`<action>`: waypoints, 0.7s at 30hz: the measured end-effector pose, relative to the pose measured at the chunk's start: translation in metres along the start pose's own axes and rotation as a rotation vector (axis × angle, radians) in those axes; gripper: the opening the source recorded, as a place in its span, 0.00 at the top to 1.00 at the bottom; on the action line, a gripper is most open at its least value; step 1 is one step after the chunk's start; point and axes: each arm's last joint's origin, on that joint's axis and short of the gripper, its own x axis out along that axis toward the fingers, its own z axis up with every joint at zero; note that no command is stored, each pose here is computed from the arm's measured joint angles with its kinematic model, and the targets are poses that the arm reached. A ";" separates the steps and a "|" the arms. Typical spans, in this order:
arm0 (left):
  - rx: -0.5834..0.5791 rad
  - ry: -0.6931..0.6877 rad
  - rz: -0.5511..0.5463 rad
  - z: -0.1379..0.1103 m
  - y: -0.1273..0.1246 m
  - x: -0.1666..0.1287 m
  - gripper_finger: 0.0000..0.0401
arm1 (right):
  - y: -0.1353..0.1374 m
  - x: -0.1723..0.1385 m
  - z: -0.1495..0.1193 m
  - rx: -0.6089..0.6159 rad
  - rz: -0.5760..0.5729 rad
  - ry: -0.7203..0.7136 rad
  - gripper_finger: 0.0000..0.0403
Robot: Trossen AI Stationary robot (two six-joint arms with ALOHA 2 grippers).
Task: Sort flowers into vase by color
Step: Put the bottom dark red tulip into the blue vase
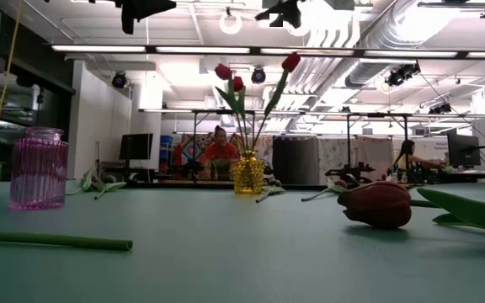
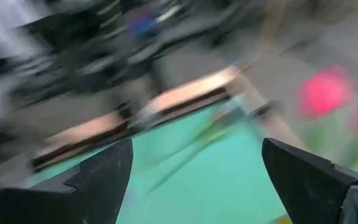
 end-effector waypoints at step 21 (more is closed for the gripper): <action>0.001 0.017 0.004 -0.002 0.000 0.000 0.58 | 0.185 0.025 -0.264 0.190 0.077 1.173 0.18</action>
